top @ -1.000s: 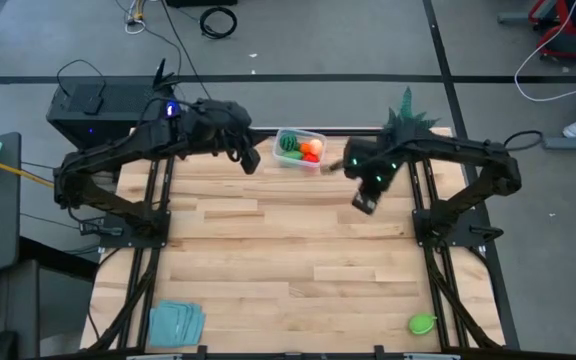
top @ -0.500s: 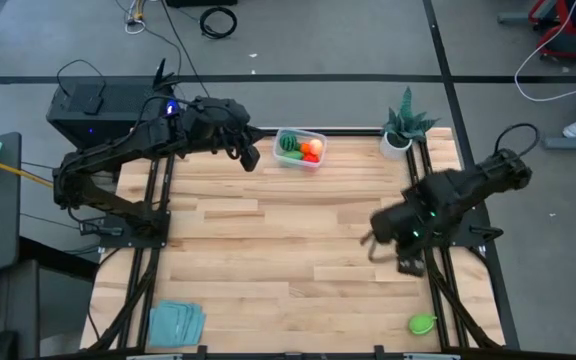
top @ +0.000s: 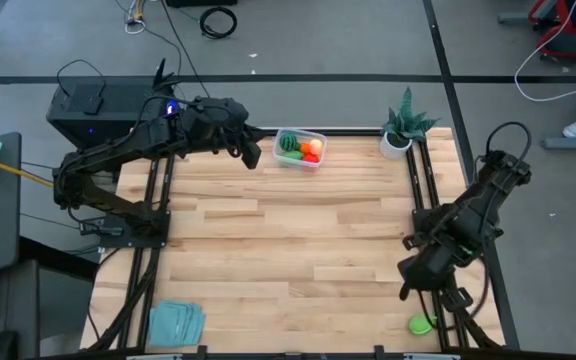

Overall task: Pick and placing Produce into tupperware
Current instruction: Put the green cabbage into the transparent container

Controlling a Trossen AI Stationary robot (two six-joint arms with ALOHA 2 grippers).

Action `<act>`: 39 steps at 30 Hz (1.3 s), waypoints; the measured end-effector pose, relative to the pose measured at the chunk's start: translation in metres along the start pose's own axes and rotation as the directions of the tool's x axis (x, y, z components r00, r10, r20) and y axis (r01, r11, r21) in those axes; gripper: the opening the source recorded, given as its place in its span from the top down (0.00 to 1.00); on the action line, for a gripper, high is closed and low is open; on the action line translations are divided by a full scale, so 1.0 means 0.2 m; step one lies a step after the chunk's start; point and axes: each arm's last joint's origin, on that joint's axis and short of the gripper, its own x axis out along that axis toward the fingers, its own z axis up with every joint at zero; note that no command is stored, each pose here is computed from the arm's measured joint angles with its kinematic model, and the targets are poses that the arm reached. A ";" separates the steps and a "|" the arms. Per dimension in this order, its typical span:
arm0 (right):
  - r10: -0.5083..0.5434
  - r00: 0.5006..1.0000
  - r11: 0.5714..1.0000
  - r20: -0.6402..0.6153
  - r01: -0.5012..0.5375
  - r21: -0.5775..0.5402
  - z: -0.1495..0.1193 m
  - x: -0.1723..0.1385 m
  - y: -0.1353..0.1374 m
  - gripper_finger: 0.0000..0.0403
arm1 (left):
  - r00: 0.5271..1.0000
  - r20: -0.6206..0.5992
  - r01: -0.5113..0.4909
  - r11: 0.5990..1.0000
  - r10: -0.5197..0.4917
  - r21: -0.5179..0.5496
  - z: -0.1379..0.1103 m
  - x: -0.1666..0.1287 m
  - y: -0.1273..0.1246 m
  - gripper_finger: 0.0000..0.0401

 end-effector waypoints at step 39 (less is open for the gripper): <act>0.055 0.981 0.988 0.184 -0.027 -0.153 -0.09 0.76 0.12 0.38 | 0.998 0.017 0.067 0.997 -0.068 0.049 -0.01 -0.02 -0.09 0.94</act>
